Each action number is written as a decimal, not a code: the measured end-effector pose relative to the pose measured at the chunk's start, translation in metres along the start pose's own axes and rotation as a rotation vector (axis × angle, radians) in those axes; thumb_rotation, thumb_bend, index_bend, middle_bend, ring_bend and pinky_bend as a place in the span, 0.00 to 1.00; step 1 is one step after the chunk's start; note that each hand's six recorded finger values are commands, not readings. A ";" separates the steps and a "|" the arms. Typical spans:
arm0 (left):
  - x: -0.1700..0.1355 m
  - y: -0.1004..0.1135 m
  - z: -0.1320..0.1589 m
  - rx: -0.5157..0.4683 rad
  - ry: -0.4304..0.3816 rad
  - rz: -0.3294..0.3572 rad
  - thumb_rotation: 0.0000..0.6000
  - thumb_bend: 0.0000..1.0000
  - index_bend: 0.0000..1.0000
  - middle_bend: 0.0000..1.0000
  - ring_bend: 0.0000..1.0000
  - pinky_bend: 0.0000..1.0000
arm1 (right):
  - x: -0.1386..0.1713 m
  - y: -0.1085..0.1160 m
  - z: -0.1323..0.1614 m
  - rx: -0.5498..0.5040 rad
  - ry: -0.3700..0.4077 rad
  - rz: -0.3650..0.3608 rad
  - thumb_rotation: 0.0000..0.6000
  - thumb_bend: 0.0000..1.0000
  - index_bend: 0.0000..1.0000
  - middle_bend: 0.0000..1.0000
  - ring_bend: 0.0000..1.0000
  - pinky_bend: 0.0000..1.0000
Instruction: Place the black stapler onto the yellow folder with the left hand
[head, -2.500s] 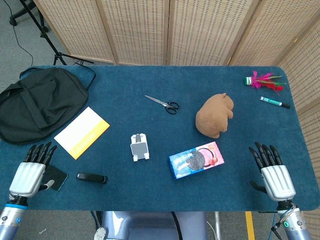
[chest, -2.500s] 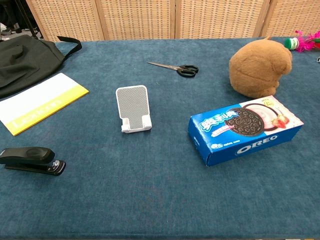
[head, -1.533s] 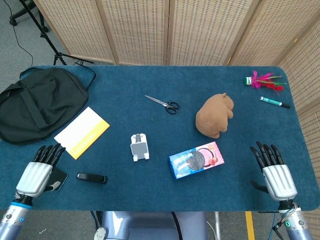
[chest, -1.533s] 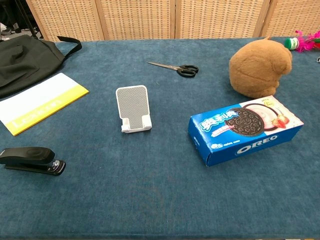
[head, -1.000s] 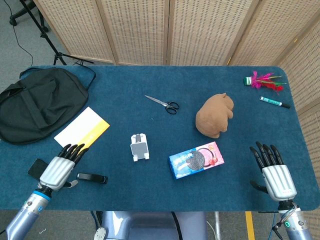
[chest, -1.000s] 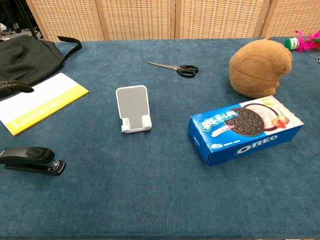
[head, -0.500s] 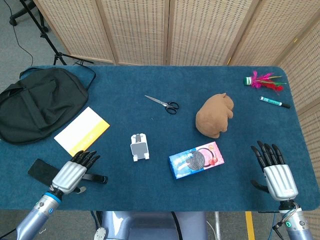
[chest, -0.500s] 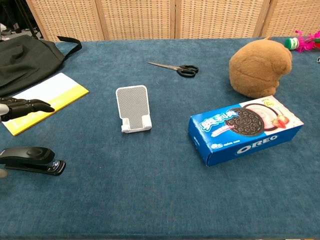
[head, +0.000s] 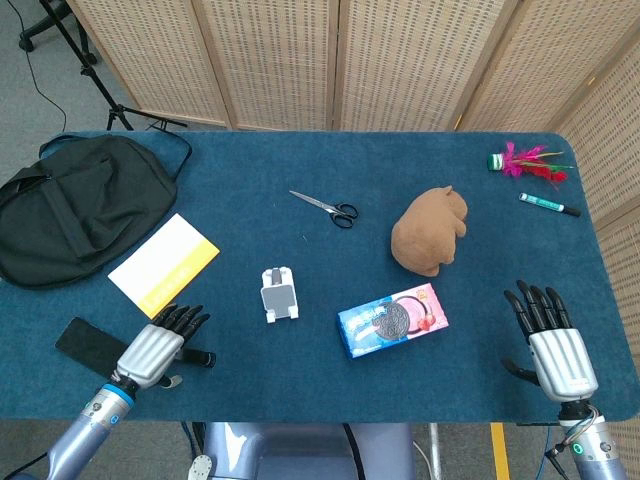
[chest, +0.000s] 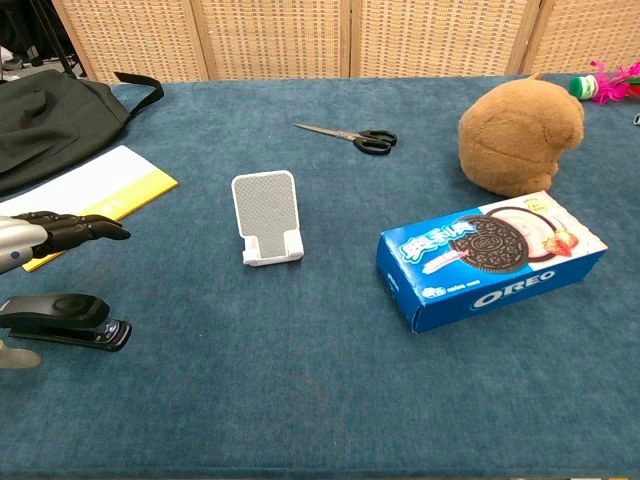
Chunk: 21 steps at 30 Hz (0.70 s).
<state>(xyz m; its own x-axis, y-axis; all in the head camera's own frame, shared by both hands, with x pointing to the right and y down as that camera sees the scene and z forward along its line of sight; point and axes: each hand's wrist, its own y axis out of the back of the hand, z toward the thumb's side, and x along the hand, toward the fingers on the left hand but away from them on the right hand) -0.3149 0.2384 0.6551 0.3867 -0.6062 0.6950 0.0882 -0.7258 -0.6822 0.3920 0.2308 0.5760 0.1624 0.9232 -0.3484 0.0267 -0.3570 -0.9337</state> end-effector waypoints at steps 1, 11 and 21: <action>0.001 -0.001 0.001 -0.004 -0.001 0.003 1.00 0.09 0.05 0.00 0.00 0.09 | 0.000 0.000 0.000 0.000 0.000 -0.001 1.00 0.10 0.00 0.00 0.00 0.00; 0.002 -0.001 0.004 -0.017 -0.006 0.024 1.00 0.22 0.22 0.02 0.06 0.17 | 0.000 0.001 0.000 -0.003 -0.001 -0.005 1.00 0.10 0.00 0.00 0.00 0.00; 0.002 -0.004 0.004 -0.016 -0.003 0.014 1.00 0.30 0.34 0.13 0.15 0.24 | -0.001 0.002 -0.002 -0.009 -0.004 -0.014 1.00 0.10 0.00 0.00 0.00 0.00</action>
<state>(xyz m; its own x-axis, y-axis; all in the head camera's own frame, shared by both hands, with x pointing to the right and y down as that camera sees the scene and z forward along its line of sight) -0.3107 0.2416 0.6586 0.3904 -0.6153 0.6848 0.0678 -0.7226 -0.6879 0.3936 0.2293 0.5741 0.1584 0.9285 -0.3358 0.0382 -0.3456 -0.9376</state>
